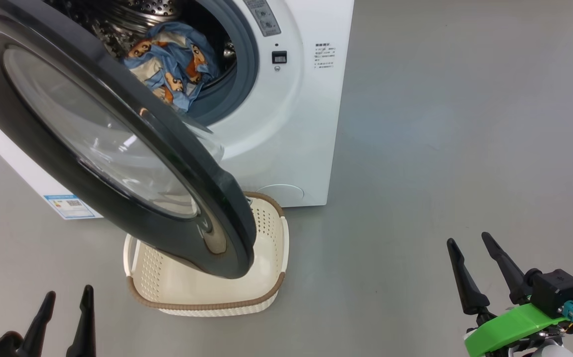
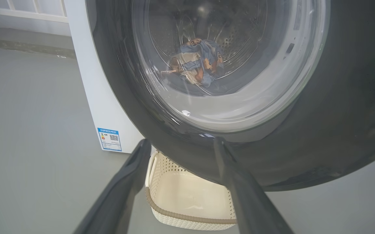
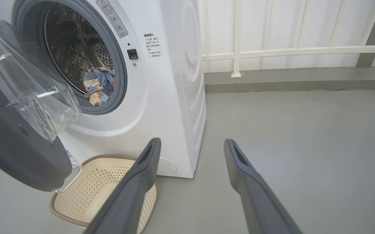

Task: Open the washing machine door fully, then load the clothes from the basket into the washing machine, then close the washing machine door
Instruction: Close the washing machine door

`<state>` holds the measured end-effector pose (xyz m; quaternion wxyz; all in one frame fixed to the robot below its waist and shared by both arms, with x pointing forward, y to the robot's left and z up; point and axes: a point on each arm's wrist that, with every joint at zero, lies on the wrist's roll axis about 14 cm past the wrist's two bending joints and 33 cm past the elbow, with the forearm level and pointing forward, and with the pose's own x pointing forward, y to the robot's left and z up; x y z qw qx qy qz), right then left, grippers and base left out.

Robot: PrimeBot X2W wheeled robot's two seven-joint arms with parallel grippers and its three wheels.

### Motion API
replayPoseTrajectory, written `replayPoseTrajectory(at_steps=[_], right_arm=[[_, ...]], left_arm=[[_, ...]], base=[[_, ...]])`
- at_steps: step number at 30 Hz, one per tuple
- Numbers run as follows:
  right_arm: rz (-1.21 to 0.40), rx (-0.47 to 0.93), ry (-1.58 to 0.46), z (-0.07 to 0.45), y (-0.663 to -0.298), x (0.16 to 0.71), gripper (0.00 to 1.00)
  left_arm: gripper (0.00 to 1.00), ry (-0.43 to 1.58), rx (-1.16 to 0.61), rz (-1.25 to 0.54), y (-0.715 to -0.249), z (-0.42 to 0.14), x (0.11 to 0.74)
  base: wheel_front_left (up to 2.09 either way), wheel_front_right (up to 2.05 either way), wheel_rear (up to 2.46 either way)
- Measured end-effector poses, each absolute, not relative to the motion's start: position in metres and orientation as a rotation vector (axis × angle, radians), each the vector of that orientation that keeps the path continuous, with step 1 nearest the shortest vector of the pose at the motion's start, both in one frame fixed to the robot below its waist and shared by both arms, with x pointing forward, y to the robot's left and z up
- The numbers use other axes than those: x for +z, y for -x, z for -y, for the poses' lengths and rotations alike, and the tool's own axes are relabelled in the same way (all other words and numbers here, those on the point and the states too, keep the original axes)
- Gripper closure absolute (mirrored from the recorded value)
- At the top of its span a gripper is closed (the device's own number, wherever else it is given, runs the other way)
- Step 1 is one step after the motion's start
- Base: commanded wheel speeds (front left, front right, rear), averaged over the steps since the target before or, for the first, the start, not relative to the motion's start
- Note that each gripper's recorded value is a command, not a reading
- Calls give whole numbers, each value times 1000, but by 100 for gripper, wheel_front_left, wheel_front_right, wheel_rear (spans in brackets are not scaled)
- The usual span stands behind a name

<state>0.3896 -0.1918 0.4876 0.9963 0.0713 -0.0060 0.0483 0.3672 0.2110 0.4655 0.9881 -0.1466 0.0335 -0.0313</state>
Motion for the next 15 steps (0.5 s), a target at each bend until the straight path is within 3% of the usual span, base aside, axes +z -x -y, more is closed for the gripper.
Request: replayPoseTrajectory(at_steps=[15], right_arm=[[22,110,-144,188,-391,491,0]], left_arm=[[0,271,-49,-59,-363,-214,467]], base=[[0,0,0]])
